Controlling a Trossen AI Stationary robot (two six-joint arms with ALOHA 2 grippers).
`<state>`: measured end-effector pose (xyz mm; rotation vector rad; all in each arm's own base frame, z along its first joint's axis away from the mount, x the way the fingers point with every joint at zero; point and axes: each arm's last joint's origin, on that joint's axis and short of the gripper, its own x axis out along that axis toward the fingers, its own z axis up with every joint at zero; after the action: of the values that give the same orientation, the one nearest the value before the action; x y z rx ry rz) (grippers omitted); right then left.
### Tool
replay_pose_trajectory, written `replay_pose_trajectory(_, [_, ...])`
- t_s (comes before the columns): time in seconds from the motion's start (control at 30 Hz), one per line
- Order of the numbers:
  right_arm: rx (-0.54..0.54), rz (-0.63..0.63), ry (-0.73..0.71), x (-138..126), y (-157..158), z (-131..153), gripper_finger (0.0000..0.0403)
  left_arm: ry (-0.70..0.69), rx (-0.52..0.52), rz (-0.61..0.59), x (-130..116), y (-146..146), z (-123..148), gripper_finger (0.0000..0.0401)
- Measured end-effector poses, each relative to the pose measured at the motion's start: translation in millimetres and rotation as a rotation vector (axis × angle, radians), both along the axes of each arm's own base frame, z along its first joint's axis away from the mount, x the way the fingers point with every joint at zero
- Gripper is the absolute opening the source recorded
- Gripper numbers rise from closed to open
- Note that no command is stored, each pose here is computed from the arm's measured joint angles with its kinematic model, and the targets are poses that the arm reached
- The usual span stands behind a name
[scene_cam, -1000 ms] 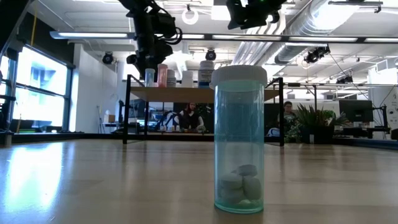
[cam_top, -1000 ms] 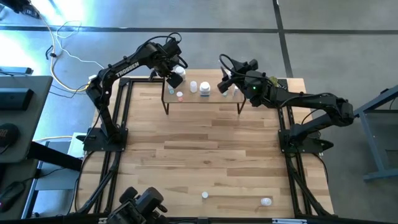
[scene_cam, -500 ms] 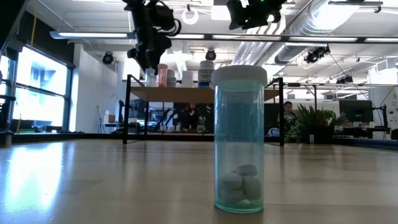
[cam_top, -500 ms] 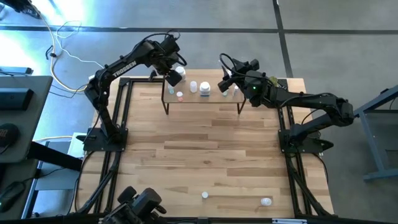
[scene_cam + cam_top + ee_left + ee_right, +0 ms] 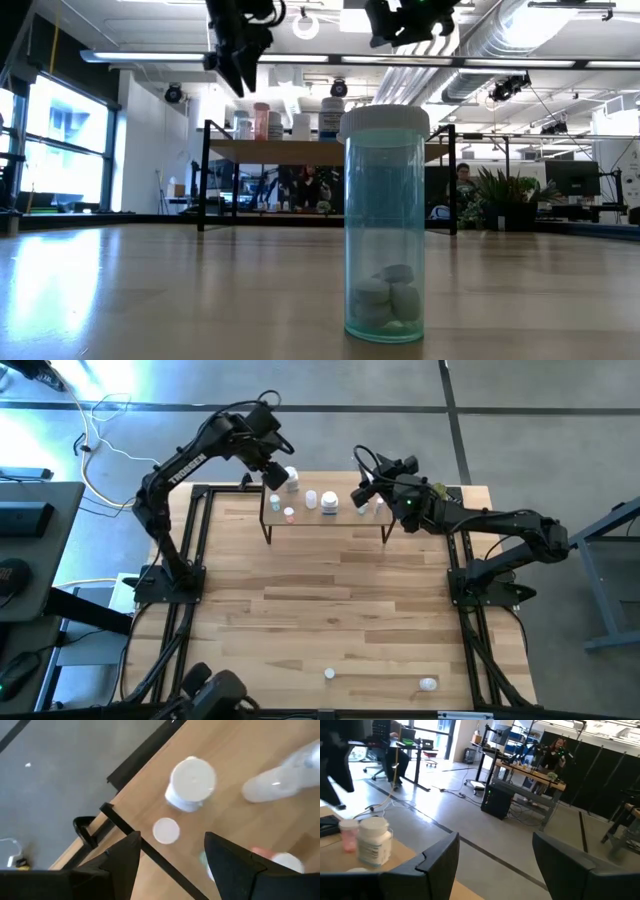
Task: Pick and place medicine bottles onto shelf by color
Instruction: Put the transparent pill bottle on the shelf
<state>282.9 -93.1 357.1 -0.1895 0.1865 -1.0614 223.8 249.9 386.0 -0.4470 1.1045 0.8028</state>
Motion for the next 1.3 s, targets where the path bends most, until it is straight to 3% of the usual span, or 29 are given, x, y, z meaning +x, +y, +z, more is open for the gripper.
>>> replay_pose_trajectory(0.27, [0.005,0.042,0.019,3,12,-2,0.0244,-0.096,0.027,-0.071,2,-27,21,0.0211])
replay_pose_trajectory(0.6, [0.087,0.093,0.043,-15,19,1,0.0244,-0.24,0.017,-0.207,30,-60,32,0.0211])
replay_pose_trajectory(0.77, [0.121,0.137,0.016,-35,18,12,0.0244,-0.262,-0.021,-0.227,46,-72,16,0.0211])
replay_pose_trajectory(0.97, [0.204,0.152,-0.008,-63,23,19,0.0244,-0.293,-0.06,-0.195,48,-88,-10,0.0211])
replay_pose_trajectory(1.3, [0.478,0.191,-0.043,-100,35,13,0.0244,-0.425,-0.062,-0.173,35,-123,-39,0.0211])
